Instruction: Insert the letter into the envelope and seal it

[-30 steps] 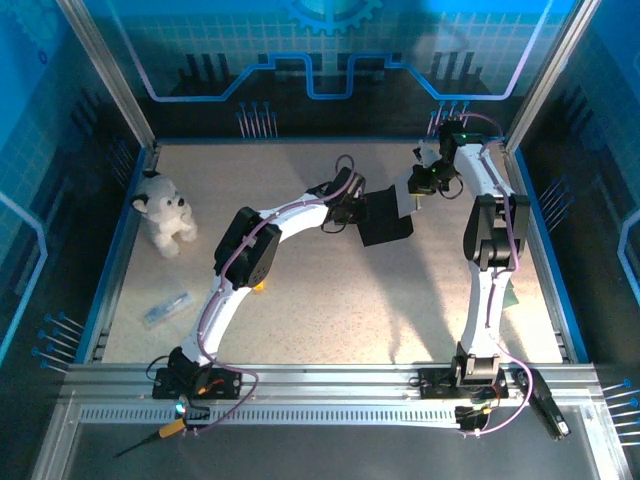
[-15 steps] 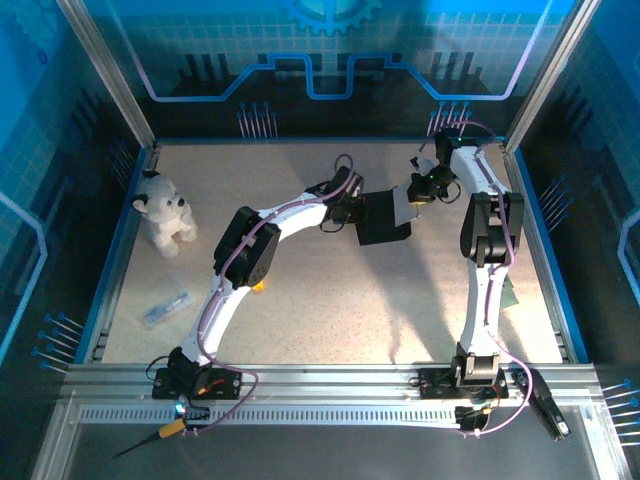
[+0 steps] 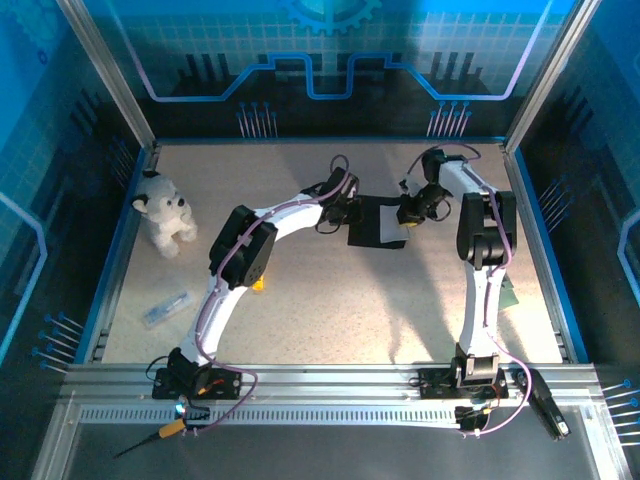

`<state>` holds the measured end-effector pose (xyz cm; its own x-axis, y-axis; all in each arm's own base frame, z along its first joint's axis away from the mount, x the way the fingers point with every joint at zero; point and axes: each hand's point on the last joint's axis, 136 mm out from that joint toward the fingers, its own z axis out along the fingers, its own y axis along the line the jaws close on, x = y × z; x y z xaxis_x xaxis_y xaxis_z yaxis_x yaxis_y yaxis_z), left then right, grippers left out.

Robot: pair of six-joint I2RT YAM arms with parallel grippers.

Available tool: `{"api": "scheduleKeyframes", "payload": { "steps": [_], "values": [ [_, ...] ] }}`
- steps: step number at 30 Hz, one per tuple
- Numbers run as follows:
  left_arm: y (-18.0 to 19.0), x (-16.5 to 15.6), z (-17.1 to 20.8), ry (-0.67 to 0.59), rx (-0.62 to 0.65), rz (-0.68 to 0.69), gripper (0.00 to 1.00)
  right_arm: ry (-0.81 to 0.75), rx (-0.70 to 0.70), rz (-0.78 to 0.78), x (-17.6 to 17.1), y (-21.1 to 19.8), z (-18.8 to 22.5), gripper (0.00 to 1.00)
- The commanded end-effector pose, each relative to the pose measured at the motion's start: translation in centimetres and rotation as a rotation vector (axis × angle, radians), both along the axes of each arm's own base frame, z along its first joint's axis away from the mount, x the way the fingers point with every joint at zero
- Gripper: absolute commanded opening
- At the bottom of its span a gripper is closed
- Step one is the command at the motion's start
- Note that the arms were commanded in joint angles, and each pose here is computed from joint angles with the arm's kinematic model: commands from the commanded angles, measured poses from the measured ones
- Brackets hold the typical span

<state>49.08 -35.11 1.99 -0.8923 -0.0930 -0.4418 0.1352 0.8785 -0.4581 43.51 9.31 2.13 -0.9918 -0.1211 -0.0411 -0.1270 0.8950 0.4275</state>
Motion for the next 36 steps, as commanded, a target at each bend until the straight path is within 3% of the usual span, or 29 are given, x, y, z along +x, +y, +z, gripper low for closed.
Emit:
{"api": "scheduleKeyframes", "payload": {
  "steps": [1, 10, 22, 36],
  "values": [
    [2.7, -3.8, -4.2, 0.150, 0.099, -0.002, 0.00, -0.016, 0.023, 0.009, -0.7, 1.5, 0.9, 0.00],
    [4.3, -6.2, -4.3, 0.181, 0.118, 0.012, 0.00, -0.043, 0.013, -0.011, -2.0, 2.7, 2.3, 0.00],
    [8.2, -11.5, -4.1, 0.213, 0.187, -0.015, 0.00, -0.092, -0.111, 0.030, -4.0, 2.6, 5.5, 0.00],
    [7.8, -10.5, -3.4, 0.167, 0.239, -0.110, 0.00, -0.068, -0.136, 0.093, -4.5, 5.0, 5.0, 0.00]
  ]
}}
